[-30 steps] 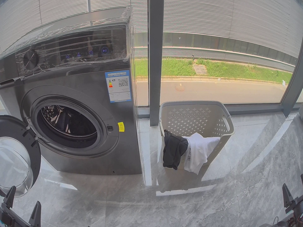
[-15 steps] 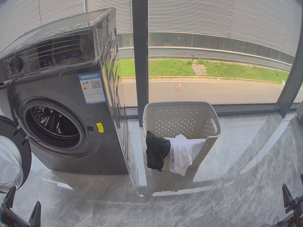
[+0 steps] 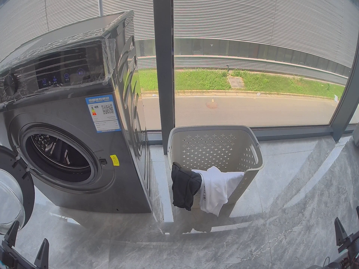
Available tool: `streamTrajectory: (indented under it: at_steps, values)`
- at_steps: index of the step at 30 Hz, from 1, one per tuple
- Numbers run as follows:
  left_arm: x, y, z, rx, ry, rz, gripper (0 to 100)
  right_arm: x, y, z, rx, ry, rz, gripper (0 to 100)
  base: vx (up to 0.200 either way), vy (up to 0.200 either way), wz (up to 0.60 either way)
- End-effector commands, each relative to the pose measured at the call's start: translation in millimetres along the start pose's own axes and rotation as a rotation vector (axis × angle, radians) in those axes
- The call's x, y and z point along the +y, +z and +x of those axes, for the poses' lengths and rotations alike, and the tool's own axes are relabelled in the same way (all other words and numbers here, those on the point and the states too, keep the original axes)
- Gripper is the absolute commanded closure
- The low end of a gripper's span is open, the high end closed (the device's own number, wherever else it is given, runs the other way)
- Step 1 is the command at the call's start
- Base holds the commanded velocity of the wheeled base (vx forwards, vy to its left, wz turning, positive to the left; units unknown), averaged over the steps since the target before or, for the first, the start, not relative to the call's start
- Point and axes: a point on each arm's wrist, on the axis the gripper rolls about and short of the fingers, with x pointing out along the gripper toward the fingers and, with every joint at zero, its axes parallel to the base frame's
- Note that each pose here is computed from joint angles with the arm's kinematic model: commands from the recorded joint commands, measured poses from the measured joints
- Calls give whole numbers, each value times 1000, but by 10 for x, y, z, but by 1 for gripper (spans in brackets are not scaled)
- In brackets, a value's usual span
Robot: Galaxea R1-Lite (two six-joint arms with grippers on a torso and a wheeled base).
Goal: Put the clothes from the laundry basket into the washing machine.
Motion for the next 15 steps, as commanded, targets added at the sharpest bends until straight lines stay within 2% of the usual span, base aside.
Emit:
streamTrajectory:
  at_steps: [1,4,15]
  values:
    - [-1,-48,-2,2,0,0,0,1,-49,14,20,0,-1,0,200,0,0]
    - [-1,-48,-2,2,0,0,0,1,-49,14,20,0,-1,0,200,0,0]
    - [-1,-48,-2,2,0,0,0,1,-48,14,18,-1,-1,0,0,0,0]
